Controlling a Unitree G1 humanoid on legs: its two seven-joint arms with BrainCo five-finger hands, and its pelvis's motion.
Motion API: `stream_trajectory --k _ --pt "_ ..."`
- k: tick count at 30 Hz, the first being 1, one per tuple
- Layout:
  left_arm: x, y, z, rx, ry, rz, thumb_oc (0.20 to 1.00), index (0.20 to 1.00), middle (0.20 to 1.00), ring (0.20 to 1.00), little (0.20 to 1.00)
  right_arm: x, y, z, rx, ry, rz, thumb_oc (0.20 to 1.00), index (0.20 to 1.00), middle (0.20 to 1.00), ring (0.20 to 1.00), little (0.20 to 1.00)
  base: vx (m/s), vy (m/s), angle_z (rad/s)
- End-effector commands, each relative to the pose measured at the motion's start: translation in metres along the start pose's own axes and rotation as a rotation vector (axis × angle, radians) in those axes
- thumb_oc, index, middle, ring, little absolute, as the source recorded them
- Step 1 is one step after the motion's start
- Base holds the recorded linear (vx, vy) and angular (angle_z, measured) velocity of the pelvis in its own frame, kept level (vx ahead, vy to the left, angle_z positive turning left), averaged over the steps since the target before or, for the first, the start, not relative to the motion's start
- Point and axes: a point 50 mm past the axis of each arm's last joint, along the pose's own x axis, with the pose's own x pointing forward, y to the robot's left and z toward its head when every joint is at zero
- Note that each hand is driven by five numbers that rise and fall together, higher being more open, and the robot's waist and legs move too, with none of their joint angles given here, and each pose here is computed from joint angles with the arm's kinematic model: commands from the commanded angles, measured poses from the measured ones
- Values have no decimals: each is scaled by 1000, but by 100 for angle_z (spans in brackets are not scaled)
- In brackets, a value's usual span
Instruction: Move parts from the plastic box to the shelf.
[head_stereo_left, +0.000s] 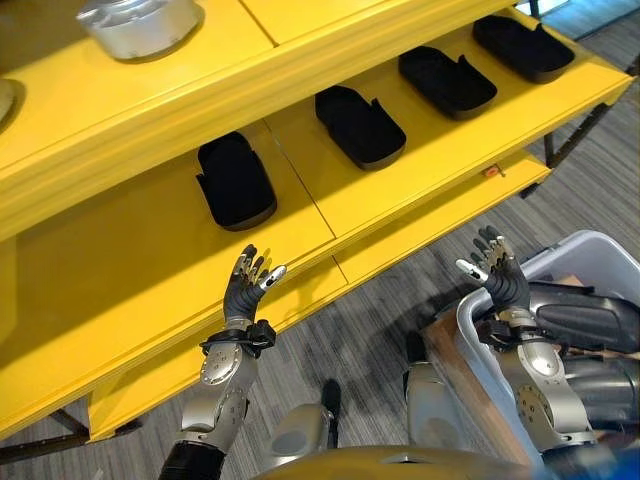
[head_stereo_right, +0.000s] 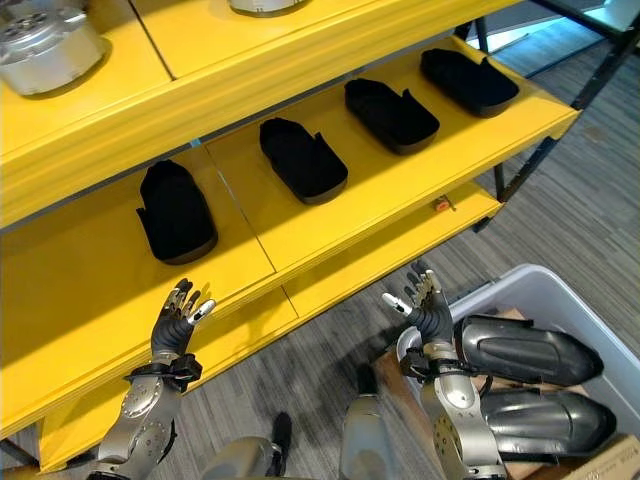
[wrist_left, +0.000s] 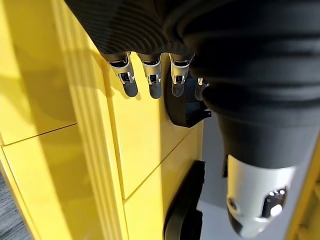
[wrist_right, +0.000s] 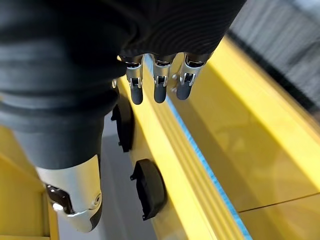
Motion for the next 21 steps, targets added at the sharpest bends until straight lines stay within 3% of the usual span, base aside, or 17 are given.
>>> stream_trajectory --k 1,6,11,21 --pt "-5 13 38 92 -166 -13 1000 1000 1000 1000 1000 8 16 31 64 -162 54 1000 1000 1000 1000 1000 -175 234 25" --pt "2 4 39 158 -160 -78 1000 1000 1000 1000 1000 2 11 24 158 -140 0 1000 1000 1000 1000 1000 -242 323 16" --pt "1 7 38 172 -144 -77 1000 1000 1000 1000 1000 2 17 20 130 -115 47 1000 1000 1000 1000 1000 -181 172 -111" --pt "-10 33 43 186 -139 5 1000 1000 1000 1000 1000 5 32 12 160 -83 79 1000 1000 1000 1000 1000 -88 -114 -108"
